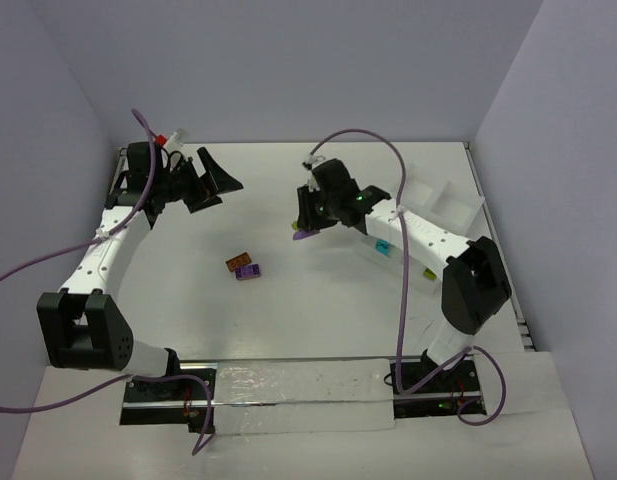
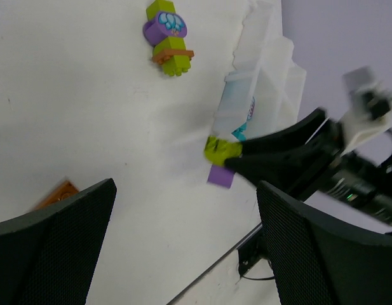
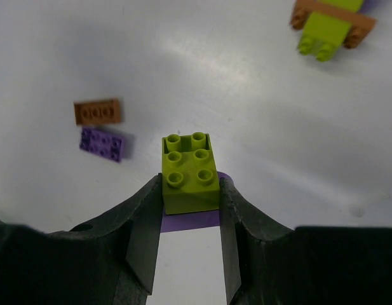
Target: Sort the legos into containers by color
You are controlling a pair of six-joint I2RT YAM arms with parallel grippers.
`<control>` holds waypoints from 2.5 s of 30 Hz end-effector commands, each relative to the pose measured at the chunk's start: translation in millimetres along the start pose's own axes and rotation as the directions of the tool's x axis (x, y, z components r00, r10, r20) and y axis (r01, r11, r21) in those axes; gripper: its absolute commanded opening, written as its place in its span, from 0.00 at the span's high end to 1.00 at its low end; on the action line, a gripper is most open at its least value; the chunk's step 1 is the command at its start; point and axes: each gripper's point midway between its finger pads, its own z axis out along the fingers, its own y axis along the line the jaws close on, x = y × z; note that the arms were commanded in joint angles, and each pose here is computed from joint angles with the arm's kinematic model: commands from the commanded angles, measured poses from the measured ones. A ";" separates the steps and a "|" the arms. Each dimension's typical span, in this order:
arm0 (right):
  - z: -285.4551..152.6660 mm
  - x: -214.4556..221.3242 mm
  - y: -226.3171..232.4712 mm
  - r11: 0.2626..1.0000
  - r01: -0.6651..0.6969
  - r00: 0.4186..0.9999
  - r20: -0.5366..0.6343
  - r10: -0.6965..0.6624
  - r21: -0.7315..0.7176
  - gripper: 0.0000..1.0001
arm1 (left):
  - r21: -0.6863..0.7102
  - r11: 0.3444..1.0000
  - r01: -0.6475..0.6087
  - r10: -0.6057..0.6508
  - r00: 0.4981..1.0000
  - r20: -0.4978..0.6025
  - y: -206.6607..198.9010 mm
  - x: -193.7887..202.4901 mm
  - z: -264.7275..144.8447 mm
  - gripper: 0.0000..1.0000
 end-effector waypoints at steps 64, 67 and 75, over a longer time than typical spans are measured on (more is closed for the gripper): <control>-62.1 -96.1 60.9 0.869 -0.364 0.925 -0.018 0.380 -0.336 1.00 | 0.155 0.938 -0.310 0.325 0.942 -0.085 -88.4 76.9 47.5 0.55; -60.2 -93.7 58.8 0.869 -0.369 0.923 -0.020 0.384 -0.331 1.00 | 0.159 0.939 -0.305 0.321 0.942 -0.092 -89.3 77.2 47.0 0.98; -58.8 -102.9 36.6 0.863 -0.417 0.891 0.061 0.450 -0.285 1.00 | 0.182 0.944 -0.274 0.300 0.945 -0.133 -86.1 92.4 43.2 1.00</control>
